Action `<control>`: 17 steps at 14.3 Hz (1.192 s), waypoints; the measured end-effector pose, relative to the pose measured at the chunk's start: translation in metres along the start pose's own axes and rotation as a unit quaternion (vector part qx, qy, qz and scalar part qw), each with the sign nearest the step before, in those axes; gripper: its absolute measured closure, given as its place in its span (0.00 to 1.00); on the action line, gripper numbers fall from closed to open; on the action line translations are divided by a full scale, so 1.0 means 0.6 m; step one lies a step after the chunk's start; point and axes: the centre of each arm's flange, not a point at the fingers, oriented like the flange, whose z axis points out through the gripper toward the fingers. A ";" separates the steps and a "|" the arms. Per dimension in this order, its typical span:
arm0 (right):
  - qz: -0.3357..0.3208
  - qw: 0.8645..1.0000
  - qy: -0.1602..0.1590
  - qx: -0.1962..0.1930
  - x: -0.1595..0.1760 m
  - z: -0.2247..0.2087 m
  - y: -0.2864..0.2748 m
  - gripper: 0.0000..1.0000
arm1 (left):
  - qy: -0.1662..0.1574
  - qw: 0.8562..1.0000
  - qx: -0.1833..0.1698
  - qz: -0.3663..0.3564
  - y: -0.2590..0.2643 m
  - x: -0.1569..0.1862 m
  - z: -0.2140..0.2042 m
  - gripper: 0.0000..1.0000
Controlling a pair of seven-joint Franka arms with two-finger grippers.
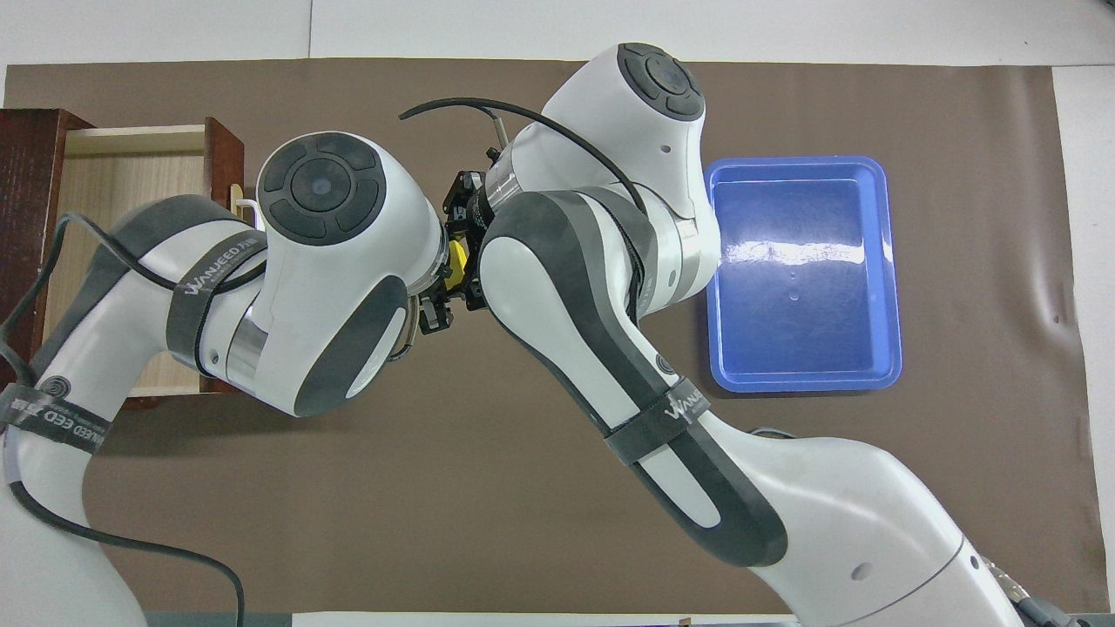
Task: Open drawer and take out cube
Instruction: 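Grasp the cube with the right gripper while the left gripper releases, then move the cube over the blue tray with the right gripper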
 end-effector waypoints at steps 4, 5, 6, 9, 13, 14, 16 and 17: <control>0.000 1.000 0.000 0.000 0.000 0.000 0.000 0.42 | 0.000 1.000 0.000 0.000 0.000 0.000 0.000 0.45; 0.000 1.000 0.000 0.000 0.000 0.000 0.000 0.42 | 0.000 1.000 0.000 0.000 0.000 0.000 0.000 0.45; 0.004 1.000 0.000 0.002 0.000 0.000 -0.001 0.42 | 0.000 1.000 0.000 0.000 0.000 0.000 0.000 0.40; 0.014 1.000 0.000 0.008 0.005 -0.004 -0.004 0.44 | 0.001 1.000 0.001 -0.003 0.003 0.004 0.000 0.08; 0.017 1.000 0.001 0.011 0.013 -0.011 -0.008 0.44 | 0.007 1.000 0.004 -0.020 0.043 0.059 -0.004 0.00; 0.019 1.000 0.001 0.013 0.017 -0.016 -0.010 0.44 | 0.009 1.000 0.005 -0.023 0.056 0.078 -0.005 0.00; 0.028 0.999 0.000 0.023 0.037 -0.038 -0.019 0.44 | 0.013 1.000 0.010 -0.024 0.081 0.117 -0.002 0.00; 0.034 0.999 -0.001 0.030 0.054 -0.060 -0.025 0.44 | 0.016 1.000 0.013 -0.020 0.091 0.136 0.004 0.00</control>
